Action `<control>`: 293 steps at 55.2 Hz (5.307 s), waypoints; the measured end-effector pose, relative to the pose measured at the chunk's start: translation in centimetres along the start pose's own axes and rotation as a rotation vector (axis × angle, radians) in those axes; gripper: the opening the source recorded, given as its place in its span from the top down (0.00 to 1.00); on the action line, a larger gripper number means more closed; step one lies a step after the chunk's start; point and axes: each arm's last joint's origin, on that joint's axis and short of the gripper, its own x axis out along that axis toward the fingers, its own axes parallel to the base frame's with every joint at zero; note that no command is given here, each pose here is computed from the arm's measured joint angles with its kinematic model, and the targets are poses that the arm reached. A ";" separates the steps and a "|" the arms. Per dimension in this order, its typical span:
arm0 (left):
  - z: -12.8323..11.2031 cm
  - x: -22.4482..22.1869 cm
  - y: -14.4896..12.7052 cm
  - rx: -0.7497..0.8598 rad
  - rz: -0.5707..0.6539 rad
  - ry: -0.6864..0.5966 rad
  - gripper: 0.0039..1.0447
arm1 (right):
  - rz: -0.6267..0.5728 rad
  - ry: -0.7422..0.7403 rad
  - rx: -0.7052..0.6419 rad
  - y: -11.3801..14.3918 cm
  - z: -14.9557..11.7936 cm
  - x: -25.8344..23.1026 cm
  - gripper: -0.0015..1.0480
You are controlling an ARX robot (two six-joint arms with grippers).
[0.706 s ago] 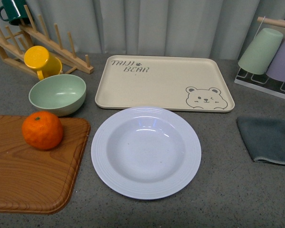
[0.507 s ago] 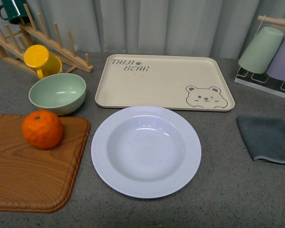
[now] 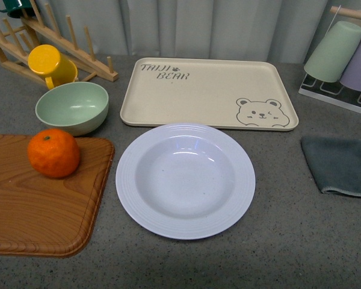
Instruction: Place orange and plate with both arms
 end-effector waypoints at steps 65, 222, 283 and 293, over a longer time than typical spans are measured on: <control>0.0 0.0 0.0 0.000 0.000 0.000 0.06 | 0.000 0.000 0.000 0.0 0.0 0.0 0.09; -11.9 21.6 -2.1 -0.098 0.004 0.657 0.47 | -0.002 0.000 0.000 0.0 0.0 0.0 0.09; -10.0 20.9 -16.1 -0.134 -0.275 0.626 0.49 | -0.002 0.000 0.000 0.0 0.0 0.0 0.09; -11.1 20.1 -18.0 -0.139 -0.309 0.661 0.49 | -0.002 0.000 0.000 0.0 0.0 0.0 0.09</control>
